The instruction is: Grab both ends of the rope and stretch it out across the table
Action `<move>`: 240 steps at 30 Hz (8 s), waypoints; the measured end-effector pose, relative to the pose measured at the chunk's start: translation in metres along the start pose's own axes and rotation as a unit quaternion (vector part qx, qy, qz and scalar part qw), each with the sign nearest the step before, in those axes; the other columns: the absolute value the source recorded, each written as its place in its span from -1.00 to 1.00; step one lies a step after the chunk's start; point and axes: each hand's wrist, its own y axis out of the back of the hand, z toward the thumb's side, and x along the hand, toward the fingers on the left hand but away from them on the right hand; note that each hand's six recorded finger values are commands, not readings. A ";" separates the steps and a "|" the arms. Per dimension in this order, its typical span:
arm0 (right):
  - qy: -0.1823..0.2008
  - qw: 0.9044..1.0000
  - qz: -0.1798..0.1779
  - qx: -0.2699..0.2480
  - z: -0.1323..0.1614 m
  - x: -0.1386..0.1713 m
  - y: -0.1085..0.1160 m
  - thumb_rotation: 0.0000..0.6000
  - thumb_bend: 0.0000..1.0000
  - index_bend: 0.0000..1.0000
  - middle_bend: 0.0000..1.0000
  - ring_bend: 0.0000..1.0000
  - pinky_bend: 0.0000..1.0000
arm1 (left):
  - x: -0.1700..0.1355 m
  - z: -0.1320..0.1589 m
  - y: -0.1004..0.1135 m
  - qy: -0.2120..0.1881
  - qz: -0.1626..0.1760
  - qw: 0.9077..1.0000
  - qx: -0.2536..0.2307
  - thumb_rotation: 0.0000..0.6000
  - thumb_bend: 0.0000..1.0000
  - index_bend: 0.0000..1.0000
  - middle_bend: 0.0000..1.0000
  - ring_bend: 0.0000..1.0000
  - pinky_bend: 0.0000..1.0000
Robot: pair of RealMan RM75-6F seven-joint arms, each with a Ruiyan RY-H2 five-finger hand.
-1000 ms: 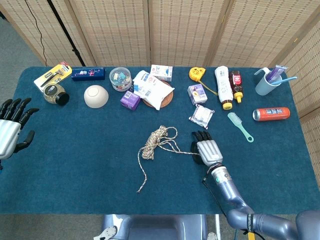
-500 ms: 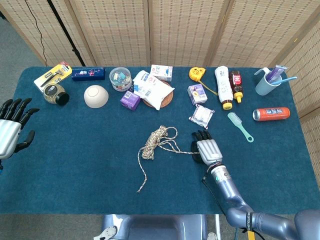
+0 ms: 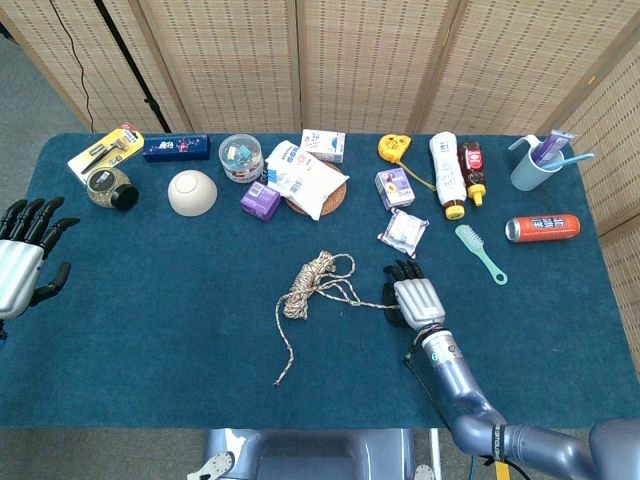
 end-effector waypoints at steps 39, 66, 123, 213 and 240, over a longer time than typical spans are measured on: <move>0.018 0.999 -0.022 -0.019 0.016 0.009 0.018 1.00 -0.15 0.25 -0.55 -1.00 -1.00 | 0.014 0.087 -0.025 -0.177 -0.047 0.983 0.017 1.00 -0.14 -0.39 -0.71 -0.87 -1.00; 0.000 0.999 -0.024 -0.032 0.006 0.013 0.017 1.00 -0.15 0.25 -0.55 -1.00 -1.00 | 0.022 0.240 -0.108 -0.389 -0.131 0.912 -0.005 1.00 -0.36 -0.18 -0.91 -1.00 -1.00; -0.017 0.998 -0.023 -0.054 -0.016 0.003 0.007 1.00 -0.15 0.27 -0.54 -1.00 -1.00 | 0.035 0.296 -0.182 -0.394 -0.134 0.909 0.031 1.00 -0.39 0.12 -0.91 -1.00 -1.00; -0.039 0.996 -0.017 -0.073 -0.031 -0.002 0.009 1.00 -0.16 0.27 -0.52 -1.00 -1.00 | 0.045 0.307 -0.207 -0.373 -0.150 0.915 0.031 1.00 -0.28 0.18 -0.88 -1.00 -1.00; -0.038 0.996 -0.019 -0.077 -0.031 0.000 0.011 1.00 -0.15 0.28 -0.51 -1.00 -1.00 | 0.047 0.301 -0.201 -0.366 -0.143 0.919 0.026 1.00 -0.28 0.30 -0.81 -1.00 -1.00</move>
